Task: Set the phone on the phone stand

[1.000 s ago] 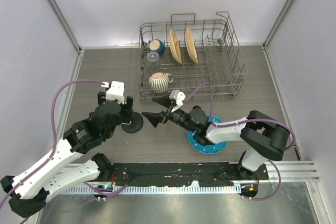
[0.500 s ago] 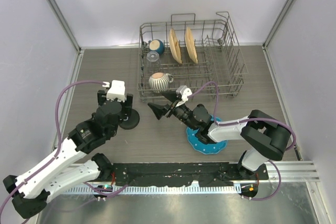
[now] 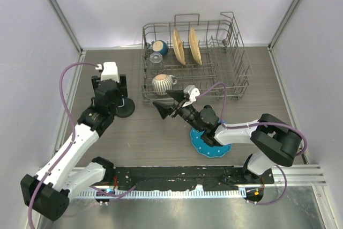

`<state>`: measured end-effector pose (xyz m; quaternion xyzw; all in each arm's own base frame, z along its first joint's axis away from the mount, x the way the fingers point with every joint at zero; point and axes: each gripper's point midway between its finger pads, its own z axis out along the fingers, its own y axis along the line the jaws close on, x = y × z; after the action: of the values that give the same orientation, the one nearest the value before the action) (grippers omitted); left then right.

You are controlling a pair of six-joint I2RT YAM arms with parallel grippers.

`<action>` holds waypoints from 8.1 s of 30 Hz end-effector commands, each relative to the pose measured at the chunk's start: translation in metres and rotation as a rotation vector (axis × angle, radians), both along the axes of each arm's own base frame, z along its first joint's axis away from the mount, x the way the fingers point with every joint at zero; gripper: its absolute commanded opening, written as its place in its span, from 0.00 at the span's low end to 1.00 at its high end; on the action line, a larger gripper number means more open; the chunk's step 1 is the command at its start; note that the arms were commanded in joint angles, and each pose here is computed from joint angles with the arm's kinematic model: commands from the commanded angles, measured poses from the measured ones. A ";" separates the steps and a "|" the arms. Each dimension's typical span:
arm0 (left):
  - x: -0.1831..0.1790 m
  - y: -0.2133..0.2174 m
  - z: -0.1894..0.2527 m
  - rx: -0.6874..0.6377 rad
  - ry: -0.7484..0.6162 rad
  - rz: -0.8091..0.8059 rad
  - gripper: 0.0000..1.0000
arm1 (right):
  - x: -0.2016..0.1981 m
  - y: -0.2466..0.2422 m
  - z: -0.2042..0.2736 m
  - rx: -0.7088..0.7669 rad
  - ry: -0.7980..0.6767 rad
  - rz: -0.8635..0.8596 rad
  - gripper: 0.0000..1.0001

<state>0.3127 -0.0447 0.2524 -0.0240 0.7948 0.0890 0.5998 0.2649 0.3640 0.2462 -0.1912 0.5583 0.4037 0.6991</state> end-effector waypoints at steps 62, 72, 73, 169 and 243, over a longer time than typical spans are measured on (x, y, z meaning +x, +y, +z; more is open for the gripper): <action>0.320 0.234 0.013 0.053 -0.316 0.452 0.00 | 0.038 -0.044 0.020 0.212 0.055 0.008 0.85; 0.305 0.228 0.014 0.056 -0.322 0.431 0.18 | 0.037 -0.044 0.020 0.214 0.057 0.016 0.85; 0.301 0.228 0.020 0.059 -0.333 0.433 0.33 | 0.037 -0.044 0.021 0.218 0.057 0.018 0.85; 0.231 0.176 -0.247 -1.352 -0.199 0.778 0.00 | 0.040 -0.050 0.022 0.276 0.086 0.053 0.85; -0.173 -0.147 0.082 -0.268 -0.114 -0.812 0.97 | -0.075 -0.298 0.016 0.042 0.629 -0.697 0.89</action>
<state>0.1426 -0.2248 0.3177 0.3221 0.6983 -0.1838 0.6122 0.2258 0.0847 0.2979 0.1163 0.7299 0.1769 0.6499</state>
